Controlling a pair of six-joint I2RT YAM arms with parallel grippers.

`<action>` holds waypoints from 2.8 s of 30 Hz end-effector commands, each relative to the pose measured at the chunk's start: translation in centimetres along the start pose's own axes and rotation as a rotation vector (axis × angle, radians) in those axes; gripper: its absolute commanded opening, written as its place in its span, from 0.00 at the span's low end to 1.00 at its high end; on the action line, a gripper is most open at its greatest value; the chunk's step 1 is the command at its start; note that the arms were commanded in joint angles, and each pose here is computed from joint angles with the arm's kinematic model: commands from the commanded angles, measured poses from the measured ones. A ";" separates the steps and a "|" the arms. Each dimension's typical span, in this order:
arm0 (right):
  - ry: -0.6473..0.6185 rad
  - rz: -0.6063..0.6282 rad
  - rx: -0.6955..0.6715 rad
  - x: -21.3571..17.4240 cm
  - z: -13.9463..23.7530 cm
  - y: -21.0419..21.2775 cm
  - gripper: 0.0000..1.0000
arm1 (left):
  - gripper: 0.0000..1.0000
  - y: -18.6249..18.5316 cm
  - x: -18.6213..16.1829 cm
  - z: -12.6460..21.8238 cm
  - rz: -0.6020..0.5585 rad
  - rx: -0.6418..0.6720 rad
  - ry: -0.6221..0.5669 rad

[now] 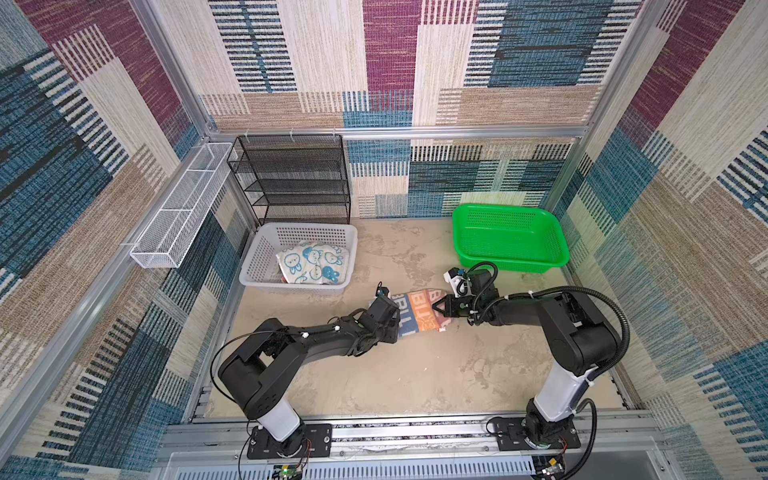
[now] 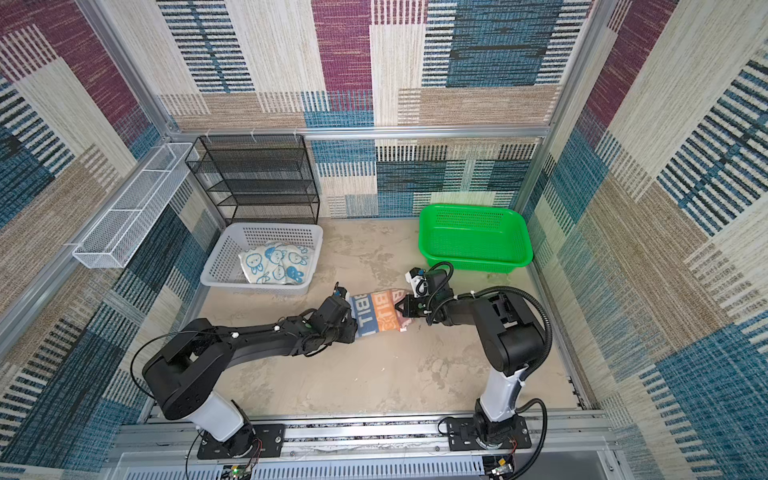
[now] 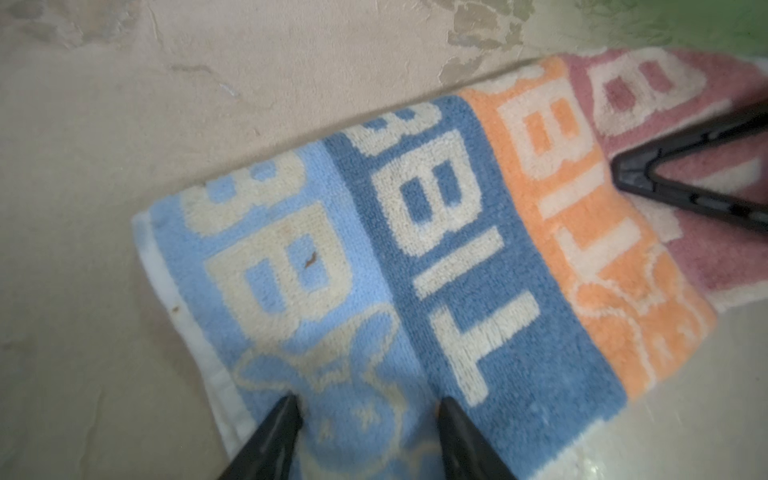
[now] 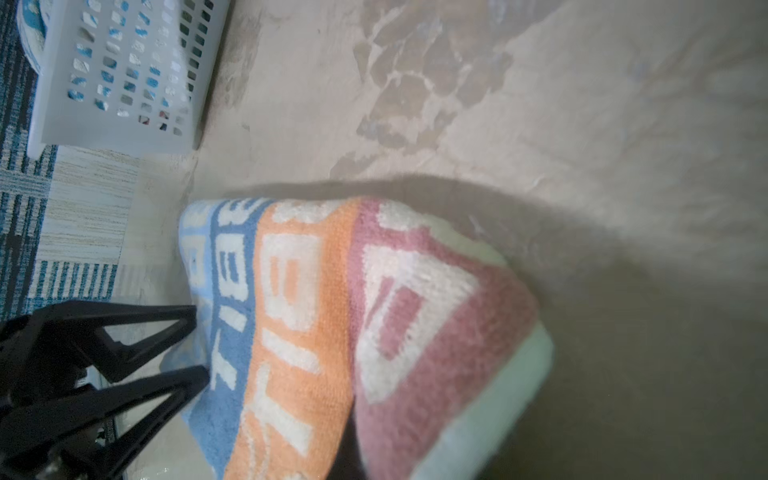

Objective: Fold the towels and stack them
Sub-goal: 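Grasp the end of the folded towel with the right gripper, then carry the folded towel with the right gripper into the green basket and release, then grasp the bunny towel in the white basket with the left gripper while the right withdraws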

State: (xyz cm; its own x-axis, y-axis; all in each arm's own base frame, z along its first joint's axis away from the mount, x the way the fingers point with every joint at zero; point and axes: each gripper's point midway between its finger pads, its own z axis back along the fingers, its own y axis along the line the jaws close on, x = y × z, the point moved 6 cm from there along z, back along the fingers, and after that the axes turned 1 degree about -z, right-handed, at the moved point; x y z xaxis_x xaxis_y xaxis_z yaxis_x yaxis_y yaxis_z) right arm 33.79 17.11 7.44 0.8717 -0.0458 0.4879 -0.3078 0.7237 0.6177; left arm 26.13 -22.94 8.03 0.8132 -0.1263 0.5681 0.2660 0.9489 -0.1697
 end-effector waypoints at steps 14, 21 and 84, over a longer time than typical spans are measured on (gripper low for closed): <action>-0.113 0.224 -0.287 15.2 3.0 3.0 0.00 | 0.75 1.6 2.8 7.1 0.020 0.013 -0.179; -0.221 0.220 -0.329 22.2 7.5 1.6 0.00 | 0.75 2.7 2.6 8.4 0.030 0.034 -0.201; -0.455 0.122 -0.592 19.2 15.0 -6.0 1.00 | 0.78 7.5 6.6 13.5 0.144 0.217 -0.281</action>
State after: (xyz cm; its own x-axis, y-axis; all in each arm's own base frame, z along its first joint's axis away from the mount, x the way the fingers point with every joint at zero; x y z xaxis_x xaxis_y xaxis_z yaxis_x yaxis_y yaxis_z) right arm 46.88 -0.36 20.95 0.6200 -0.1345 0.7730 0.0330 0.9888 0.1456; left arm 26.41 -13.40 20.88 0.6530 0.0801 0.7531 0.0311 0.9907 -0.1323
